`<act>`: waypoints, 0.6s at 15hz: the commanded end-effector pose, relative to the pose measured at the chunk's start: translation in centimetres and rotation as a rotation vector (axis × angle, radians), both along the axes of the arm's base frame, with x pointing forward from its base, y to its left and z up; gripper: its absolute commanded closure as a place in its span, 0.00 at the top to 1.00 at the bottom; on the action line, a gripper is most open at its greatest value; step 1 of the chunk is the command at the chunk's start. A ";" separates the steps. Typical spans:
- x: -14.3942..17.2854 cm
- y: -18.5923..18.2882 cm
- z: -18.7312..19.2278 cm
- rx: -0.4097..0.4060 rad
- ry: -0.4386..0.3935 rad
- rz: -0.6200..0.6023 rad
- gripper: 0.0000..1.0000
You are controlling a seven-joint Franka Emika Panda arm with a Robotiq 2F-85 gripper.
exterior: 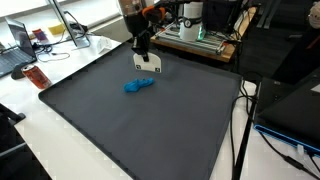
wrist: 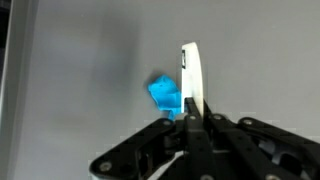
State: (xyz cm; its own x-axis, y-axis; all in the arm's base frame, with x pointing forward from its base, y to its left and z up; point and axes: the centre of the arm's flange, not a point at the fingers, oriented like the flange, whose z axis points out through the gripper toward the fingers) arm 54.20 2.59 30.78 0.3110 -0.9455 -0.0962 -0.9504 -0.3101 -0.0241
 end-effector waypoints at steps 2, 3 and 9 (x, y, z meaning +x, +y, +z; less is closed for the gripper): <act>1.9 -0.8 -1.1 -0.016 0.010 0.006 0.01; 2.2 -1.0 -1.4 -0.021 0.012 0.014 0.01; 3.4 -1.9 -3.3 -0.051 0.029 0.018 0.01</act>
